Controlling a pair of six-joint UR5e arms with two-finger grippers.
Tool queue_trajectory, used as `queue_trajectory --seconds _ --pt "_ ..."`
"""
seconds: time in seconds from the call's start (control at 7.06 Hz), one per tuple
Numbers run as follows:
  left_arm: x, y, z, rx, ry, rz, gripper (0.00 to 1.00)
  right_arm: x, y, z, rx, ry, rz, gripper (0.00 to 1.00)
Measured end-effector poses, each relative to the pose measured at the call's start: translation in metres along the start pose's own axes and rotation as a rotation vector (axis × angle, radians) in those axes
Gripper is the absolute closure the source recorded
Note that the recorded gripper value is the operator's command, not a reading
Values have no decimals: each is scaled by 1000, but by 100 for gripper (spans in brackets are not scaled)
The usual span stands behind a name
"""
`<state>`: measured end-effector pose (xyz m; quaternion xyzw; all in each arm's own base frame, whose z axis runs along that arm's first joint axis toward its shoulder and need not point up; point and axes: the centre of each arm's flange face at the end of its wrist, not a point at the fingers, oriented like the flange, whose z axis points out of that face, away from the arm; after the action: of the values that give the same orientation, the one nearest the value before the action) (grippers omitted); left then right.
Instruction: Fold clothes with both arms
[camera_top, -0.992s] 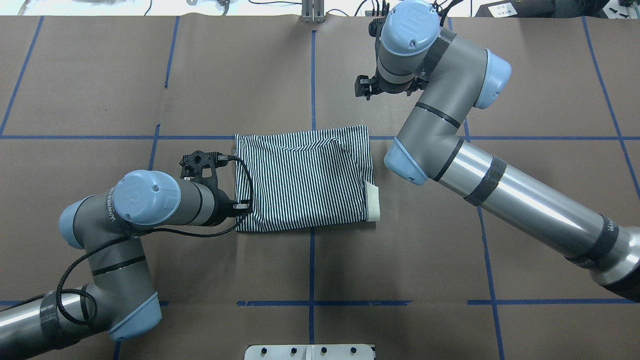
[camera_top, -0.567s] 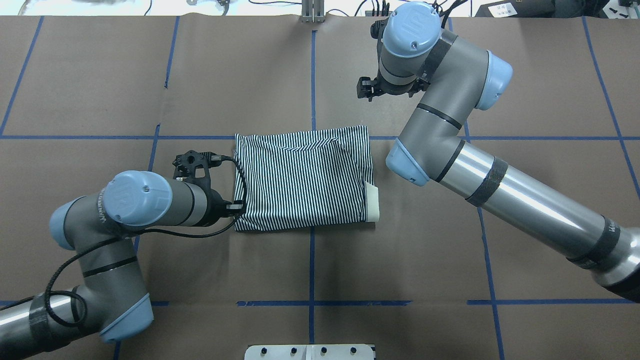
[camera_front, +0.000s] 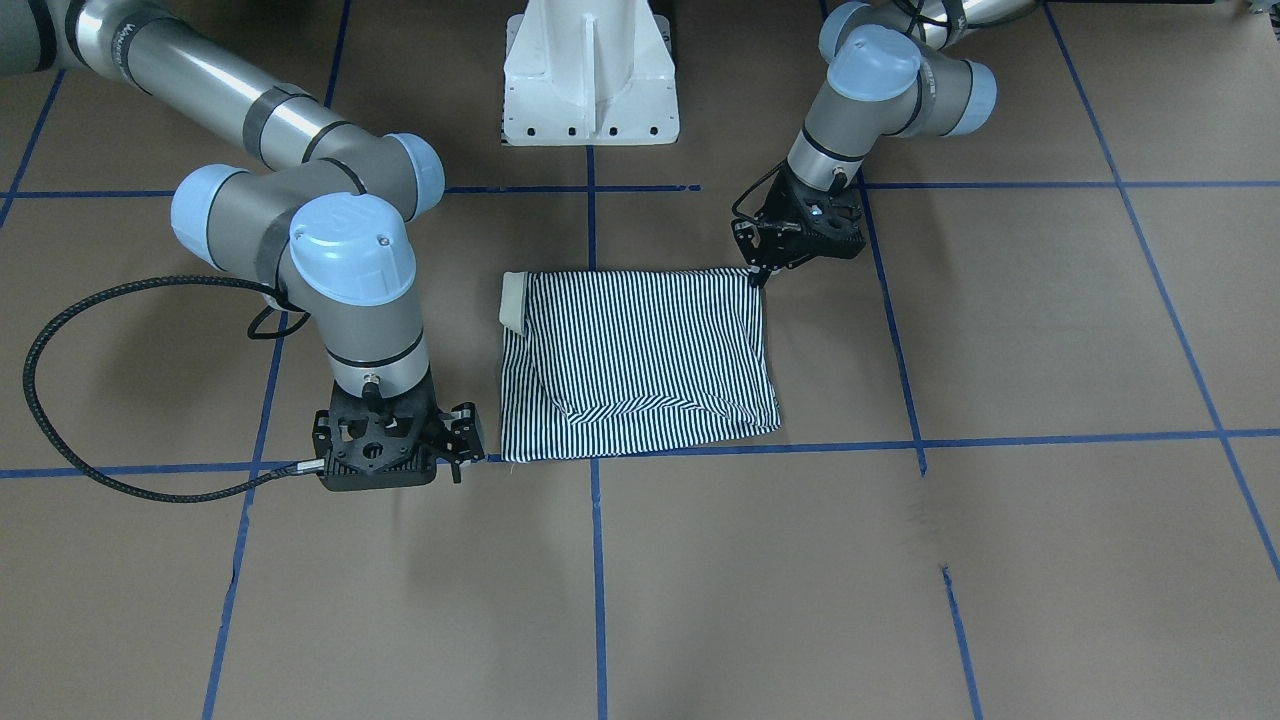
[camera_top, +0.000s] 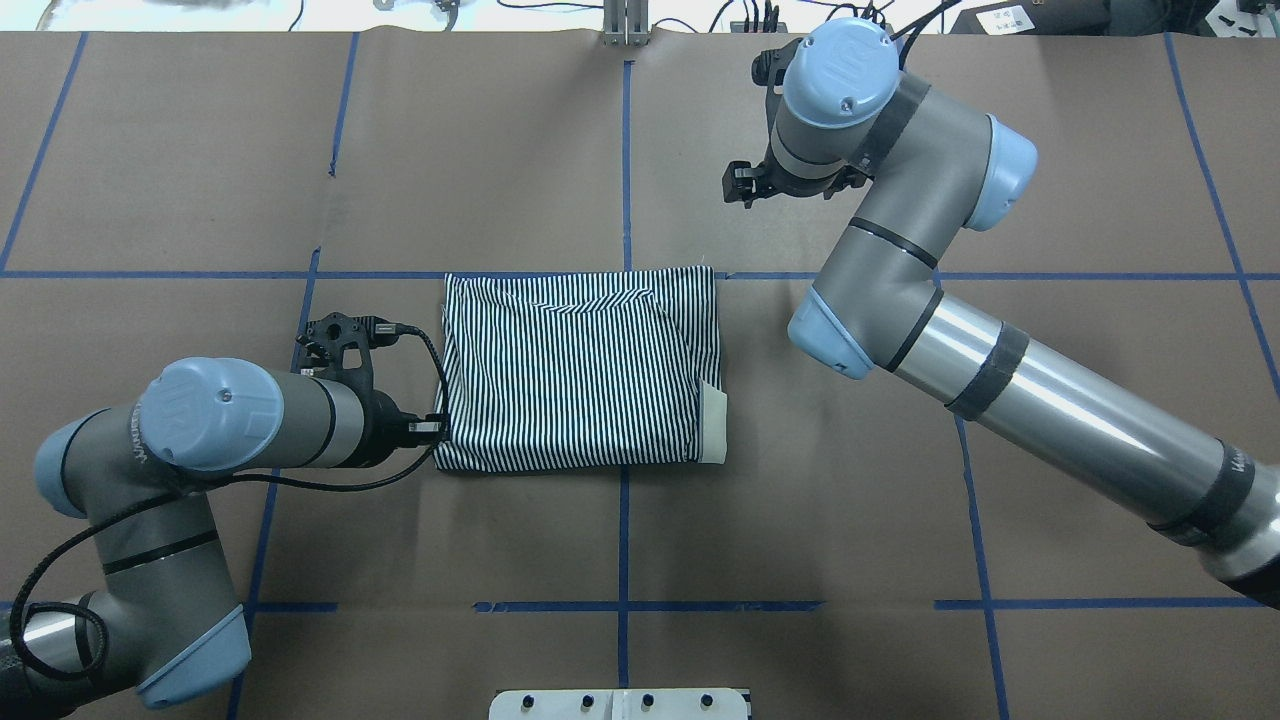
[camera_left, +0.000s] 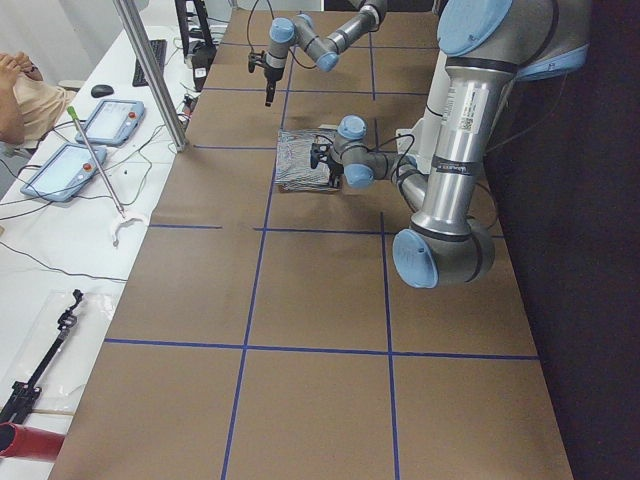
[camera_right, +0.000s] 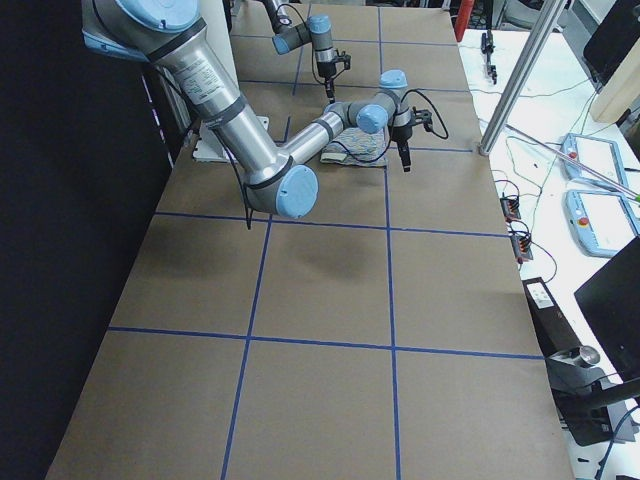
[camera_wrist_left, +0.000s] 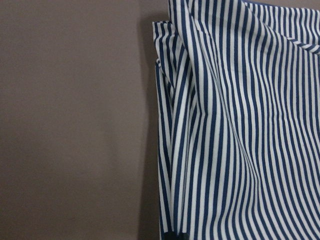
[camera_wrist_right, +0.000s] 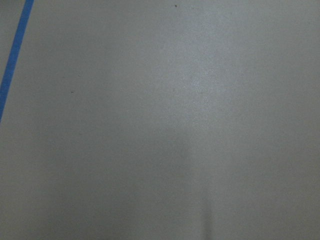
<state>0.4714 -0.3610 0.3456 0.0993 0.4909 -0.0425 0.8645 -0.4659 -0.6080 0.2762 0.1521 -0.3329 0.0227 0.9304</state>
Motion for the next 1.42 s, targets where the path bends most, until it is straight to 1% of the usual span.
queue_trajectory --seconds 0.14,0.28,0.43,0.57,0.71,0.85,0.99,1.13,1.28,1.42 --pt "2 -2 -6 6 10 34 0 7 -1 -3 -19 -28 4 0" --pt "-1 -11 -23 22 18 99 0 28 1 -11 -42 -57 12 0" --pt "-11 -26 -47 41 11 177 0 65 10 -22 -58 -79 1 0" --pt "-29 -47 -73 51 -14 247 0 113 19 -36 -73 -90 -33 0" --pt "-58 -69 -98 56 -50 316 0 167 29 -48 -88 -82 -83 0" --pt "-96 -91 -126 62 -90 402 0 237 43 -60 -105 -60 -156 0" --pt "-137 -109 -151 66 -130 486 0 312 59 -70 -126 -45 -208 0" --pt "-180 -127 -177 75 -179 567 0 395 81 -81 -152 -33 -235 0" --pt "-223 -141 -204 78 -223 623 0 474 113 -88 -182 -14 -246 0" --pt "-272 -147 -226 57 -243 625 0 544 154 -92 -217 13 -220 0"
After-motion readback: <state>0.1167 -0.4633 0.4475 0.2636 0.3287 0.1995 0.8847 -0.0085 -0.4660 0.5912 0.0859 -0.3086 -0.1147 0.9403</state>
